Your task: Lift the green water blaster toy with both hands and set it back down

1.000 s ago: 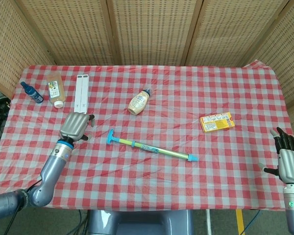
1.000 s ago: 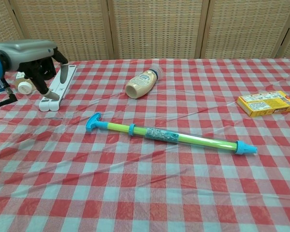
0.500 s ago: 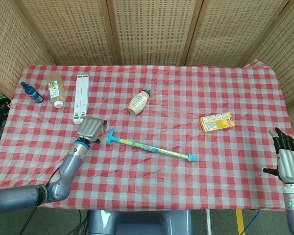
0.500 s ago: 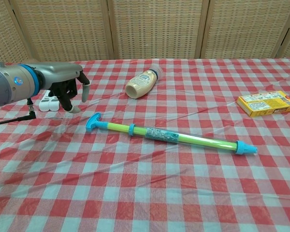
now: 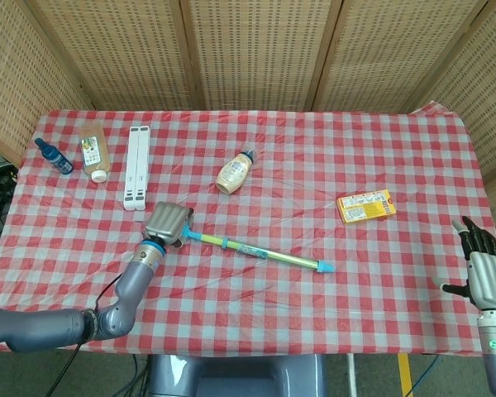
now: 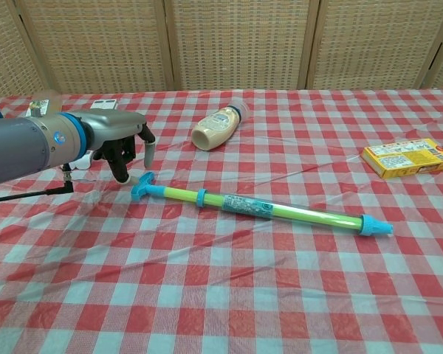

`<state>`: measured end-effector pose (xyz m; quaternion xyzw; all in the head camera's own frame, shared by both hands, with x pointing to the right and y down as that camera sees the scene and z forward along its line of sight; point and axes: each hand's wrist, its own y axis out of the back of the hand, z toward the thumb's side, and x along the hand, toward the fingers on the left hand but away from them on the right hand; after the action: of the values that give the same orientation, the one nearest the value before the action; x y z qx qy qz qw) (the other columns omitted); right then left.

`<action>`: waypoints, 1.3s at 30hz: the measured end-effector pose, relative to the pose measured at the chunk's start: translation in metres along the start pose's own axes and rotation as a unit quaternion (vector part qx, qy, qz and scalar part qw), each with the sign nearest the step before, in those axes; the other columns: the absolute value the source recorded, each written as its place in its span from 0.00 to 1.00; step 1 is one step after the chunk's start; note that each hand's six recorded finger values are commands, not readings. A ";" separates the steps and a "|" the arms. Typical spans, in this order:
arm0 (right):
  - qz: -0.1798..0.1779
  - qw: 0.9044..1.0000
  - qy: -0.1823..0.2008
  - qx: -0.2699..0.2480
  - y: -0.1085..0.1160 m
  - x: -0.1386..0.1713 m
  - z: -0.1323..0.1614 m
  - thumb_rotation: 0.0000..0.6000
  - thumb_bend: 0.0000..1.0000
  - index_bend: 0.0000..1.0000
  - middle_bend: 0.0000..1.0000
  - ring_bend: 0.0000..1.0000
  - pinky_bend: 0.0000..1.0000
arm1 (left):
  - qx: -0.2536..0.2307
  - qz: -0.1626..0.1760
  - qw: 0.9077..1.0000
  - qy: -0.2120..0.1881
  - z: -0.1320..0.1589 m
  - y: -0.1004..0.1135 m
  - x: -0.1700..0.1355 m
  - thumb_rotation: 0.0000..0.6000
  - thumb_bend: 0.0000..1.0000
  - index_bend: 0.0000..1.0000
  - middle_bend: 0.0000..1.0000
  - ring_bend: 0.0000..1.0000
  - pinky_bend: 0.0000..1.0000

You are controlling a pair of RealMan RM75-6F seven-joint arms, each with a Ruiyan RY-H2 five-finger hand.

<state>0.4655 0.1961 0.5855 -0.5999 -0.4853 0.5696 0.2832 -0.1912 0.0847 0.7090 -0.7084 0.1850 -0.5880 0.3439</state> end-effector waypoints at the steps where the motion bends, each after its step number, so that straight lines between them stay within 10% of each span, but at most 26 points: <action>1: 0.000 1.000 0.000 -0.001 0.000 0.000 0.000 1.00 0.09 0.00 0.00 0.00 0.00 | 0.001 -0.002 1.000 0.002 0.001 -0.001 0.001 1.00 0.31 0.44 0.86 0.81 0.73; 39: 0.013 1.000 -0.007 -0.009 -0.002 -0.001 -0.003 1.00 0.09 0.02 0.00 0.00 0.00 | 0.026 -0.038 0.999 -0.008 0.030 -0.027 0.029 1.00 0.37 0.51 0.86 0.81 0.73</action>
<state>0.4676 0.1963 0.5888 -0.6046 -0.4847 0.5731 0.2664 -0.1592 0.0923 0.7468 -0.7107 0.1396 -0.5994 0.3408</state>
